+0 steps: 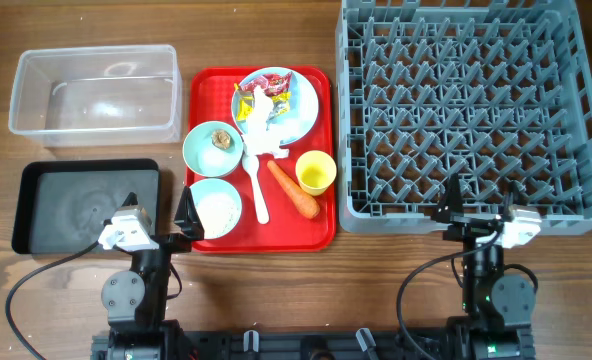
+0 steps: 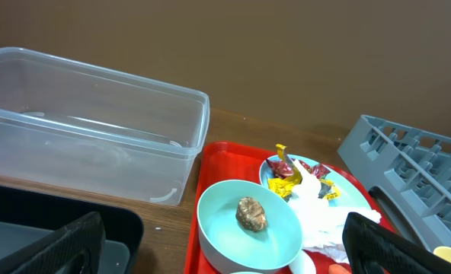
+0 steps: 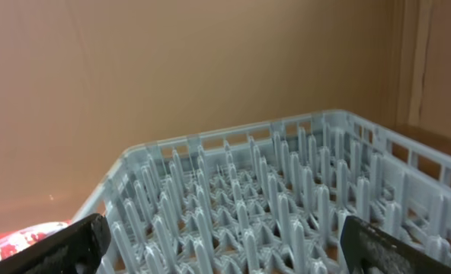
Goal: Sort waste into correct bins and load items into the dishwasher rack
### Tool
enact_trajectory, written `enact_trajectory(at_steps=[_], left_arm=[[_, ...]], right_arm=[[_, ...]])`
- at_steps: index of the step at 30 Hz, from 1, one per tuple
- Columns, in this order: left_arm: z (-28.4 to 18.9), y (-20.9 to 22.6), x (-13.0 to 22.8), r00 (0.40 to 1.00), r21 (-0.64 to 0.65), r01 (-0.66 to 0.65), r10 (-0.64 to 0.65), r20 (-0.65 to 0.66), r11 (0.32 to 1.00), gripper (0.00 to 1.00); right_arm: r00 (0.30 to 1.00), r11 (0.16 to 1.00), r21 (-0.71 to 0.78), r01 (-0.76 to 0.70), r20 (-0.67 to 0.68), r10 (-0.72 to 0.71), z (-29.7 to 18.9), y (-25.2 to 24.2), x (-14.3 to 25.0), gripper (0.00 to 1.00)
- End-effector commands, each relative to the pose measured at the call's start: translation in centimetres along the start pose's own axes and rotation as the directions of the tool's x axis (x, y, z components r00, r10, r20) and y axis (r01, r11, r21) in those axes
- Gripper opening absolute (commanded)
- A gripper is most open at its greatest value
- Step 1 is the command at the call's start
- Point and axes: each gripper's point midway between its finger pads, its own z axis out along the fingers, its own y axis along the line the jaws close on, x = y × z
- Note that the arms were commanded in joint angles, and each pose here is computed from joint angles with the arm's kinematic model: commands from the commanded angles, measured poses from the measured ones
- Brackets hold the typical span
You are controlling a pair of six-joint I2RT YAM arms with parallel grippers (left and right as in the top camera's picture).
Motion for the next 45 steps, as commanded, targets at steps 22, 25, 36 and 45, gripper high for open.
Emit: enact_trajectory(at_steps=[22, 25, 36, 45], left_arm=[[5.5, -7.0, -19.2, 0.932, 0.067, -0.093, 0.111, -0.344, 0.993, 1.0], [8.0, -7.2, -17.9, 0.825, 0.055, -0.048, 0.071, -0.561, 0.997, 1.0], [13.3, -10.0, -2.8, 0.448, 0.107, 0.126, 0.04, -0.893, 0.986, 0.94], [13.0, -14.3, 12.2, 0.266, -0.145, -0.222, -0.083, -0.96, 0.964, 0.29]], right_arm=[[0.948, 0.919, -0.376, -0.122, -0.319, -0.004, 8.5, 12.1, -16.1, 1.0], [0.787, 0.916, -0.334, -0.221, -0.616, -0.035, 11.3, 13.4, -13.2, 1.0], [0.647, 0.963, -0.181, -0.202, -0.763, -0.008, 16.0, 11.5, -5.8, 1.0], [0.567, 0.987, -0.089, -0.133, -0.824, 0.002, 14.8, 9.4, -3.5, 1.0]])
